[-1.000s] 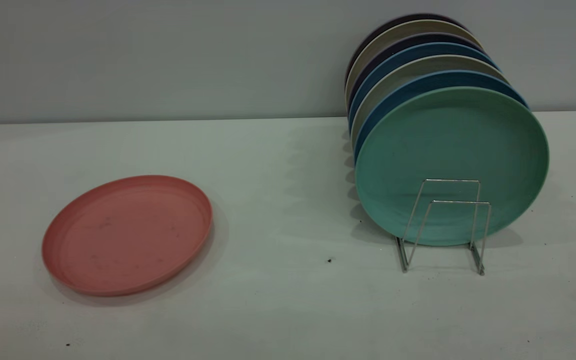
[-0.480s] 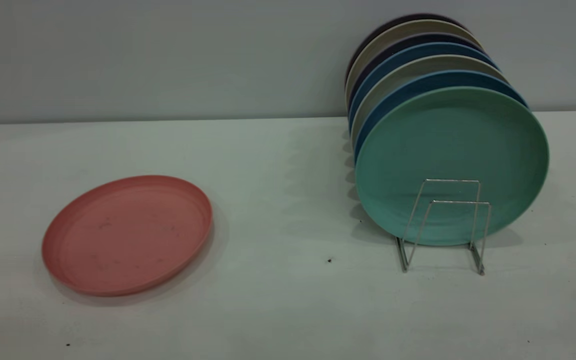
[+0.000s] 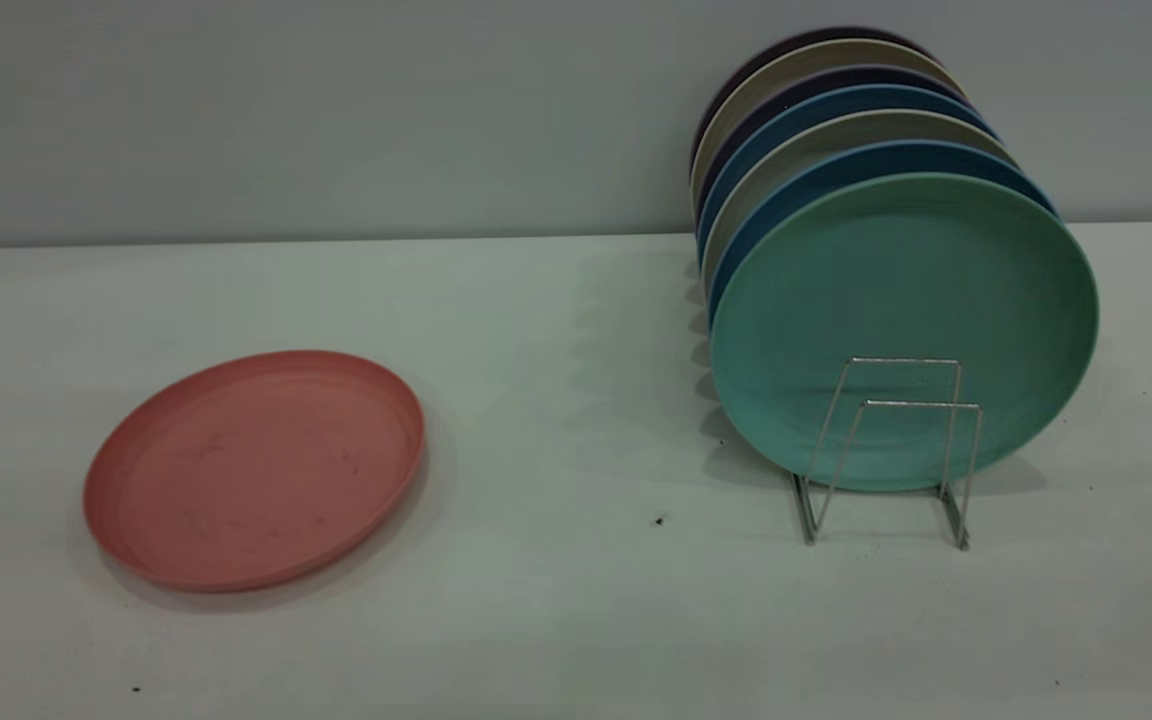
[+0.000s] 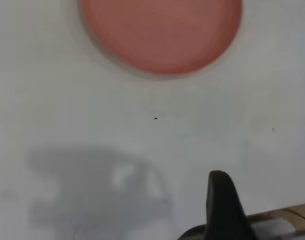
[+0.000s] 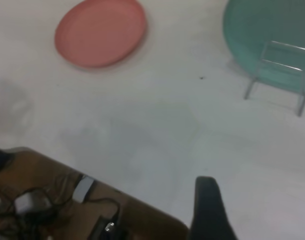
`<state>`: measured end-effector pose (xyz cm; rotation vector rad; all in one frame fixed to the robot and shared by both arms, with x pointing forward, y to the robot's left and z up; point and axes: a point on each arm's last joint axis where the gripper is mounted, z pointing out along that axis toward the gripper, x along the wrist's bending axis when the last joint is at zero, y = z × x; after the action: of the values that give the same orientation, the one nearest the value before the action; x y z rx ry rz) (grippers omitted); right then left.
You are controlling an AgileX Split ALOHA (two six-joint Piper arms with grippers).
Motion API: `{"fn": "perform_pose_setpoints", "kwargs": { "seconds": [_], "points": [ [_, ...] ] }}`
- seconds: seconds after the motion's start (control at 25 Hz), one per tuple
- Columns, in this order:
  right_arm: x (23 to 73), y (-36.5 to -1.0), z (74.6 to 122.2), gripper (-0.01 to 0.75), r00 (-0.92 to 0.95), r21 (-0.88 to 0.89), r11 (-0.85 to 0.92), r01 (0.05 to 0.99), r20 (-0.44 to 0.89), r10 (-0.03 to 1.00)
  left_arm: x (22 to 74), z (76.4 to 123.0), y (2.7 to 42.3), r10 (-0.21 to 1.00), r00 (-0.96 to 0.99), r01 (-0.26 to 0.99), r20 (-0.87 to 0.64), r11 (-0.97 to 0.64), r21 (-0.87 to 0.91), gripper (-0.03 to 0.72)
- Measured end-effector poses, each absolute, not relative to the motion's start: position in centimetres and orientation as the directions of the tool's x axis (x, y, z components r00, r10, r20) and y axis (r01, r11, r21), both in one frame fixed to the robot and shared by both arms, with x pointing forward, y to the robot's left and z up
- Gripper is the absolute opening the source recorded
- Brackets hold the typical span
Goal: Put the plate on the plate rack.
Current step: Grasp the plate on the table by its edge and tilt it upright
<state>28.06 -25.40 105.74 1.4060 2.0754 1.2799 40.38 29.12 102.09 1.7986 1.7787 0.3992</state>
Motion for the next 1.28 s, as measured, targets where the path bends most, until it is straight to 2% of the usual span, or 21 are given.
{"fn": "perform_pose_setpoints", "kwargs": {
  "seconds": [0.32,0.52,0.96,1.28],
  "points": [
    [29.3,-25.3,105.8,0.54,-0.484,0.815,0.134,0.563,0.194,0.854,48.0,99.1,29.7,0.983,0.046,0.895,-0.177,0.038,0.444,0.565],
    [29.3,-25.3,105.8,0.54,-0.489,0.817,0.142,0.559,0.186,0.852,51.2,95.5,30.5,0.977,0.037,0.94,-0.208,0.037,0.34,0.571],
    [29.3,-25.3,105.8,0.54,-0.49,0.818,0.144,0.557,0.184,0.852,53.1,89.5,36.3,0.907,-0.139,0.924,-0.397,0.263,0.276,0.572],
    [29.4,-25.3,105.8,0.54,-0.49,0.818,0.146,0.556,0.18,0.853,53.6,84.8,36.5,0.862,-0.234,0.92,-0.45,0.346,0.183,0.572]
  ]
}}
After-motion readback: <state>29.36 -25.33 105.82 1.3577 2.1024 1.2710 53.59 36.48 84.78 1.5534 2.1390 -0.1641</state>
